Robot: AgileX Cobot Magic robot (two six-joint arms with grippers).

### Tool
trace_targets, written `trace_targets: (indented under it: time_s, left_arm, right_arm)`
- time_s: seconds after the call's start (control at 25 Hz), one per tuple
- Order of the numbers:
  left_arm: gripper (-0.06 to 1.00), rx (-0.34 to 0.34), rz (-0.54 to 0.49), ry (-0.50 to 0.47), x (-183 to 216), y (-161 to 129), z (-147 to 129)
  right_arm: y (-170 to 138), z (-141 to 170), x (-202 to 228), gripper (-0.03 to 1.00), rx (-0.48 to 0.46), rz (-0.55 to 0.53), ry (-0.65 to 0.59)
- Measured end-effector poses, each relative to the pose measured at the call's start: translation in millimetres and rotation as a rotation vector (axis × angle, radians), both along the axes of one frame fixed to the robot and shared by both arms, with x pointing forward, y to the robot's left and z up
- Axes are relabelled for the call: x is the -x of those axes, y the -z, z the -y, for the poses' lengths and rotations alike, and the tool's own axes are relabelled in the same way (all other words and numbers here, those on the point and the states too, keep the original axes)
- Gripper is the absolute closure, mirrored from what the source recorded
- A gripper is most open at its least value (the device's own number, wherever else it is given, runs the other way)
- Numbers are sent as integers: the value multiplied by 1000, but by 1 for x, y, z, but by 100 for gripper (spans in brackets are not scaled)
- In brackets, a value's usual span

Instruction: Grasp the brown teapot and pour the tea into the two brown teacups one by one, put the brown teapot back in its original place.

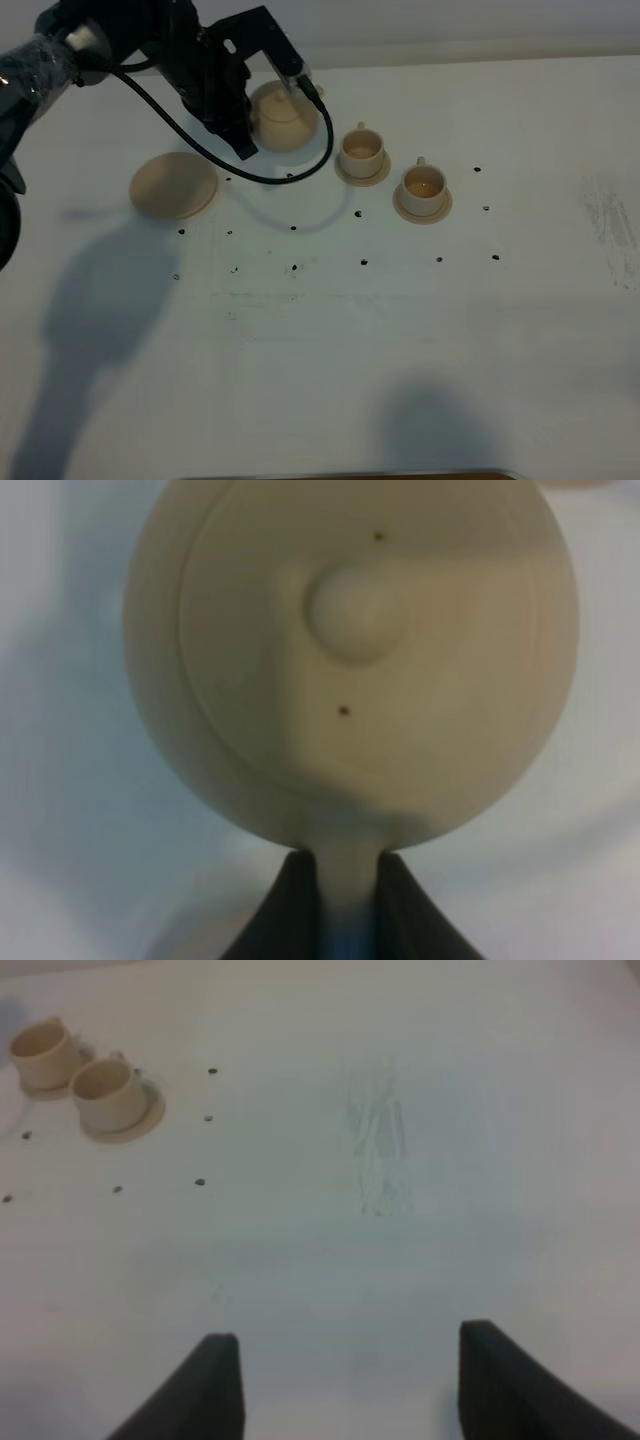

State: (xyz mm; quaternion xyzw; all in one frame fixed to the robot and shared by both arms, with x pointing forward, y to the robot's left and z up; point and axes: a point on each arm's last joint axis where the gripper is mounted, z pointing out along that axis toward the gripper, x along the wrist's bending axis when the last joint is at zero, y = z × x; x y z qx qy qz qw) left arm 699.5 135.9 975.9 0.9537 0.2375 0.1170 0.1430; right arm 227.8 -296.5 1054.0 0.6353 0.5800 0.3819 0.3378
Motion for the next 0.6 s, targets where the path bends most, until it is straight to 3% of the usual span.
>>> trace_targets:
  time_s: [0.6]
  left_arm:
    - [86, -11, 73, 134, 1, -7, 18]
  right_arm:
    - [0, 0, 0, 48, 0, 0, 0]
